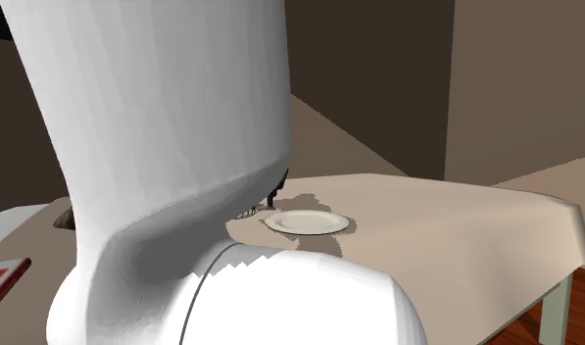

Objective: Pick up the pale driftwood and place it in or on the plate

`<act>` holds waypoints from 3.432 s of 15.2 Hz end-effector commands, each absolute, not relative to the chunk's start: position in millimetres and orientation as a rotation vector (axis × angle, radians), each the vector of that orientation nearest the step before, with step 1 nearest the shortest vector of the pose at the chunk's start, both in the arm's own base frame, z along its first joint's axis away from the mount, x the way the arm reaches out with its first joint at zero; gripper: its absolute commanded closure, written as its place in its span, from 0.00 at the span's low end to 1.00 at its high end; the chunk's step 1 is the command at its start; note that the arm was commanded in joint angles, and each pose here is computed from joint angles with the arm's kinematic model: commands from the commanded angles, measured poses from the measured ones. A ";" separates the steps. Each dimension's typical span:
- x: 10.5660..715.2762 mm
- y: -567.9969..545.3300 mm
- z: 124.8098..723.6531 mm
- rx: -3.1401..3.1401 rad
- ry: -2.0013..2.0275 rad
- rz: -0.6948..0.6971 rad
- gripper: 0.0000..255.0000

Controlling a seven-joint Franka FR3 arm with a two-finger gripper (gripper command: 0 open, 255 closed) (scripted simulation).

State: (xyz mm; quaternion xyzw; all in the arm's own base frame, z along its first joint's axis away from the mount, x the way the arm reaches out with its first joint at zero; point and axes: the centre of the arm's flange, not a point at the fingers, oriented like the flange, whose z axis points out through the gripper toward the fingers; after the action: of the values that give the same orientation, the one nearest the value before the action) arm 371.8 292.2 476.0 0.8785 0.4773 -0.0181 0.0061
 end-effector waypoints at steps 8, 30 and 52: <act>486.1 265.7 477.2 2.749 1.494 -0.057 1.00; 547.6 252.0 401.9 2.749 1.494 -0.057 1.00; 548.9 253.4 451.8 2.749 1.494 -0.057 0.00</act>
State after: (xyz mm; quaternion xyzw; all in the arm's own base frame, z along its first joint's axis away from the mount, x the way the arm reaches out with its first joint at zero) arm 549.0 253.5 451.8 0.8784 0.4775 -0.0181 0.0062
